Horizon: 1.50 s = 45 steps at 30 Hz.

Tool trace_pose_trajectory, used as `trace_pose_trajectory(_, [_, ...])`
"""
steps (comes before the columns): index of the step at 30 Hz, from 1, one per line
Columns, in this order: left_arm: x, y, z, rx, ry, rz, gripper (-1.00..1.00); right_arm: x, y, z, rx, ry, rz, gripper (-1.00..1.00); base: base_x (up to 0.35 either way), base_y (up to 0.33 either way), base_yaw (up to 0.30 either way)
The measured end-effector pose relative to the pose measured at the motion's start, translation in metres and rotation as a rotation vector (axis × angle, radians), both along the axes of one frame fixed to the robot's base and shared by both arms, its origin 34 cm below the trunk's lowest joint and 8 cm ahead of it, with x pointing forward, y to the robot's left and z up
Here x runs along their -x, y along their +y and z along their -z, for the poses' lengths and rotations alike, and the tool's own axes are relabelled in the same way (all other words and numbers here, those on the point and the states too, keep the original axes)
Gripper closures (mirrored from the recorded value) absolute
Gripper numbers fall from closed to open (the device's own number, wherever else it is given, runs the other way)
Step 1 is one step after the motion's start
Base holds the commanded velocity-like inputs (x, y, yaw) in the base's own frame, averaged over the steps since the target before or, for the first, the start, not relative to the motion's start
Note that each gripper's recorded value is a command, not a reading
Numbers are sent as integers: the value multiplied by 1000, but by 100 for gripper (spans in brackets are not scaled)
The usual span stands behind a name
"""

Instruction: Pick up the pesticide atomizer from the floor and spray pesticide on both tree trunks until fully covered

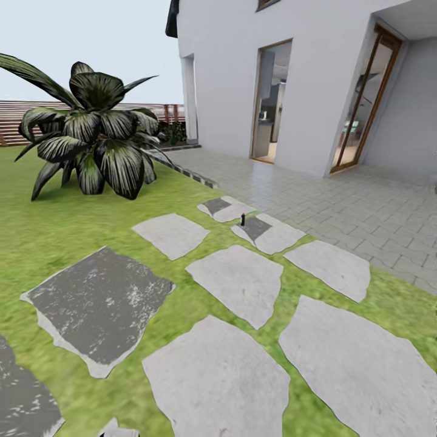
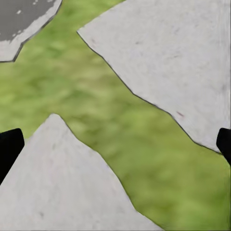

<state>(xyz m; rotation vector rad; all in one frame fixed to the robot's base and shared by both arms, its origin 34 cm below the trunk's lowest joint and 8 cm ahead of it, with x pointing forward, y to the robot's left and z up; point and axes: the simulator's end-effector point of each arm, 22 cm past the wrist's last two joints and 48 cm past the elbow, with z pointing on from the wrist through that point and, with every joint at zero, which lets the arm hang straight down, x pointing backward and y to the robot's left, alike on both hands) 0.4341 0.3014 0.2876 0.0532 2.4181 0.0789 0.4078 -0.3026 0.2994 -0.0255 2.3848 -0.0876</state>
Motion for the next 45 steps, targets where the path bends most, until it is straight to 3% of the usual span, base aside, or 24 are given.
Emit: trace_pose_trajectory(45, [1, 0, 1, 0, 3, 0, -100, 1, 0, 1, 0, 2, -1, -100, 316, -121, -3])
